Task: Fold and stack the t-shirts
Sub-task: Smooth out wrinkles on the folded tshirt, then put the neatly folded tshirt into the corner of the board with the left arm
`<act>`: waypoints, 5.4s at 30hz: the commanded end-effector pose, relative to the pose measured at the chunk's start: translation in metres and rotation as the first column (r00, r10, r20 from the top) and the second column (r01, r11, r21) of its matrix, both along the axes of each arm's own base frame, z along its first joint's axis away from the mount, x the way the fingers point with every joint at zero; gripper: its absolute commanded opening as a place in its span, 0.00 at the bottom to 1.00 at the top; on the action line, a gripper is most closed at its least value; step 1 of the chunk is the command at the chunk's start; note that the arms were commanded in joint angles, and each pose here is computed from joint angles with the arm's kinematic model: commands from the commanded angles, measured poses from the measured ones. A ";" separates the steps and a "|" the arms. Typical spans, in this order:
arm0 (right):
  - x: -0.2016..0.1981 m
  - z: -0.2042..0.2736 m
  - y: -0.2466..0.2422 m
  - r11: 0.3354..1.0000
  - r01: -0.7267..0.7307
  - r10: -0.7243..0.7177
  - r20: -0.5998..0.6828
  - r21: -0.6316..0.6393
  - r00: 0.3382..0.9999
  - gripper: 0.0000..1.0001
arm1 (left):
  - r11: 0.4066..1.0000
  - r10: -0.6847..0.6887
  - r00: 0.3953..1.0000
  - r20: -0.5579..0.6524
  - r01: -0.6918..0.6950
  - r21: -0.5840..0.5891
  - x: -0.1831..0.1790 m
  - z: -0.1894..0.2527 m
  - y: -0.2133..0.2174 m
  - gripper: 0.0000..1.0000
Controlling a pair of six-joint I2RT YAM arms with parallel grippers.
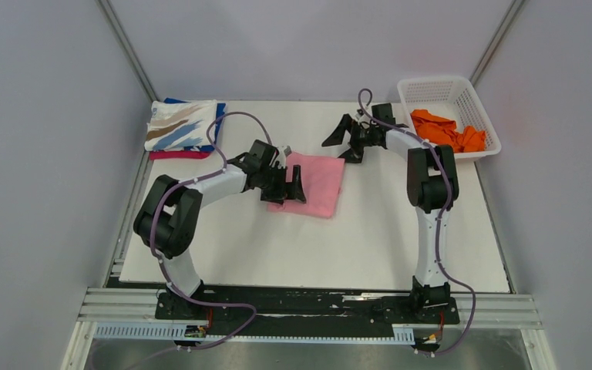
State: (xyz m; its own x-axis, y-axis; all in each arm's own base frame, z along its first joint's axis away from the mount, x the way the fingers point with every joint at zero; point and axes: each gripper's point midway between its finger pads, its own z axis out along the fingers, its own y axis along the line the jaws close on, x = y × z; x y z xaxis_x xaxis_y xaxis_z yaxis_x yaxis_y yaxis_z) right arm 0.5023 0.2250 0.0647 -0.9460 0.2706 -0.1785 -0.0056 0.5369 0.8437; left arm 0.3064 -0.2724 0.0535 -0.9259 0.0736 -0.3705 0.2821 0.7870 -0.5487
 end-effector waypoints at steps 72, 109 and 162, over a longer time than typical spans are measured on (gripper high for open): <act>-0.224 0.049 -0.046 0.941 0.142 -0.096 0.160 -0.308 0.982 1.00 | 0.913 0.354 0.904 0.238 -0.390 0.123 0.019 0.052 0.102 1.00; -0.218 0.062 -0.149 0.735 0.474 -0.338 0.343 -0.486 0.876 1.00 | 0.546 0.136 0.866 0.481 -0.470 0.693 0.114 0.031 0.117 0.00; -0.205 0.063 -0.173 0.689 0.528 -0.405 0.340 -0.497 0.849 1.00 | 0.320 -0.091 0.598 0.796 -0.740 0.592 0.241 0.291 0.253 0.00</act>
